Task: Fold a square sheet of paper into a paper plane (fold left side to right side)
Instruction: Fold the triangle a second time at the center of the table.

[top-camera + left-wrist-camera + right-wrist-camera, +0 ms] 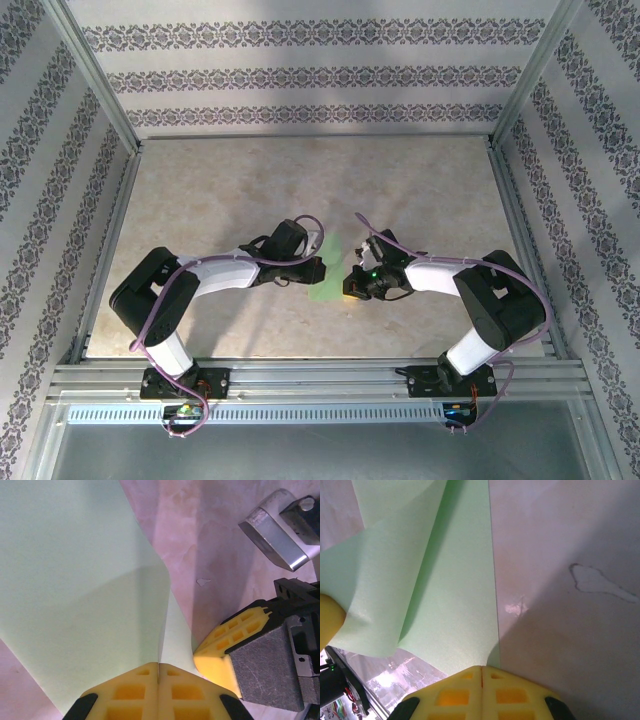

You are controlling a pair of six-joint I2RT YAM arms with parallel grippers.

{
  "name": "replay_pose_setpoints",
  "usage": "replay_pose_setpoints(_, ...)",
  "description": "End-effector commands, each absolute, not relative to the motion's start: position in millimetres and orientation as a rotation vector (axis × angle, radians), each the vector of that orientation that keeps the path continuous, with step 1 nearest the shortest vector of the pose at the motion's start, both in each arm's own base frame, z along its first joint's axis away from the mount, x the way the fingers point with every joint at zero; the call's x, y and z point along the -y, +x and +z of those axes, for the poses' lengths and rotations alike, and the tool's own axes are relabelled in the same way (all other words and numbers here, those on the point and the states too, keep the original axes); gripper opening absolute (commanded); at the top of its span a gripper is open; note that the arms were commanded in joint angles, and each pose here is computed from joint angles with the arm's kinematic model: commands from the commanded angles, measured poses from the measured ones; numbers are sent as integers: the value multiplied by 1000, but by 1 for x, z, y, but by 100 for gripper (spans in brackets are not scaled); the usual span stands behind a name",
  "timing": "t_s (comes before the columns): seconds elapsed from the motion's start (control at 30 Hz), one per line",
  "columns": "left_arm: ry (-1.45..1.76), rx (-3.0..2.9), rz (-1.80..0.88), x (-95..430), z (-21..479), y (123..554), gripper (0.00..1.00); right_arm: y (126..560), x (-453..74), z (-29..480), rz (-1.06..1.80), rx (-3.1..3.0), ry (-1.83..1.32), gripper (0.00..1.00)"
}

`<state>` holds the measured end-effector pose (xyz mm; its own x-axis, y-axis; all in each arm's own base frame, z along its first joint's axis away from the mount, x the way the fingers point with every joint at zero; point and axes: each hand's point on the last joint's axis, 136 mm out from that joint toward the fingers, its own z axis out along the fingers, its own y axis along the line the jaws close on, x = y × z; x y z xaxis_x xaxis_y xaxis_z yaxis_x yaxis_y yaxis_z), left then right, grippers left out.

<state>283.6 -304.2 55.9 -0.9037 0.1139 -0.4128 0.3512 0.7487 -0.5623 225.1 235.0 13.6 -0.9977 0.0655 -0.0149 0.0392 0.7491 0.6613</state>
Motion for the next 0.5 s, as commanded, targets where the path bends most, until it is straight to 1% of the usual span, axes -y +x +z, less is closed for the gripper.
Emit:
replay_pose_setpoints(0.0, 383, -2613, -931, 297, 50, 284, 1, 211, -221, -10, 947, -3012, 106, 0)
replay_pose_setpoints(0.47, 378, -2650, -900, 282, 33, 291, 1, 211, -222, -10, 945, -3023, 104, 0)
